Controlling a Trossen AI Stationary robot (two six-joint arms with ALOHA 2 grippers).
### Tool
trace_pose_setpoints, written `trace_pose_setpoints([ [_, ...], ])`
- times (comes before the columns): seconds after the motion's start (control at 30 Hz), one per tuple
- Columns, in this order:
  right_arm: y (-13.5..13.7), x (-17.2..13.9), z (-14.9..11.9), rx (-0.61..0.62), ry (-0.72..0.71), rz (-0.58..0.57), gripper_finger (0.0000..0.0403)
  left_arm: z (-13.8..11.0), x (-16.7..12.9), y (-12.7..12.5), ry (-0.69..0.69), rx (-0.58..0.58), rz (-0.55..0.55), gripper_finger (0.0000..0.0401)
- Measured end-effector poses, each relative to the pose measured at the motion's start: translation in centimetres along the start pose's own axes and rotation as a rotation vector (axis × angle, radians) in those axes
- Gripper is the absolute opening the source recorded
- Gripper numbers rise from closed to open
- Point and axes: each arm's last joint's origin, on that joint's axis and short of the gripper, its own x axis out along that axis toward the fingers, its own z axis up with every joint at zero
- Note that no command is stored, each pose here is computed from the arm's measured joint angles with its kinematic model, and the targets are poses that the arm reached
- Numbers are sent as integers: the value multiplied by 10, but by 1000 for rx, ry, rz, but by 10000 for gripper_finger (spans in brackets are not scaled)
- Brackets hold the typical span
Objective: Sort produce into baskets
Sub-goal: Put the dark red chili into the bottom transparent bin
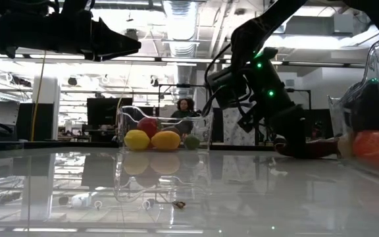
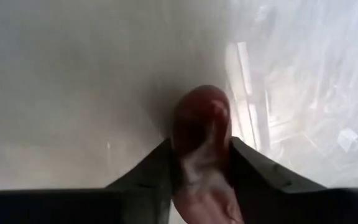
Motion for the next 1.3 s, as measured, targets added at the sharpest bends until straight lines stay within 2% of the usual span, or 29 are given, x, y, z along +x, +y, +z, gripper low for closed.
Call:
trace_pose_setpoints([
  [0.1, 0, 0, 0, -7, 3, -9, 128, 0, 0, 0, 1, 1, 0, 283],
  [0.3, -3, -5, -7, -36, 38, -43, 138, 0, 0, 0, 2, 1, 0, 283],
  [0.43, -8, -30, -15, -17, 27, -95, 148, 0, 0, 0, 2, 2, 0, 283],
  [0.6, -12, -72, -38, 38, -32, -101, 131, -1, 0, 0, 5, 3, -1, 283],
  [0.67, -11, -89, -51, 77, -83, -85, 131, -1, 0, 0, 6, 4, -1, 283],
  [0.73, -8, -103, -66, 107, -147, -13, 138, -1, 0, 0, 8, 3, -2, 283],
  [0.8, -3, -115, -83, 131, -186, 56, 148, -1, 0, 0, 11, -3, -3, 283],
  [1.0, 26, -136, -131, 138, -288, 158, 158, -1, 0, 0, 9, -14, -8, 283],
  [1.17, 58, -145, -159, 100, -408, 169, 157, -1, 0, -1, 2, -105, -33, 283],
  [1.3, 79, -135, -172, 102, -496, 135, 161, 2, -1, -2, -25, -183, -87, 283],
])
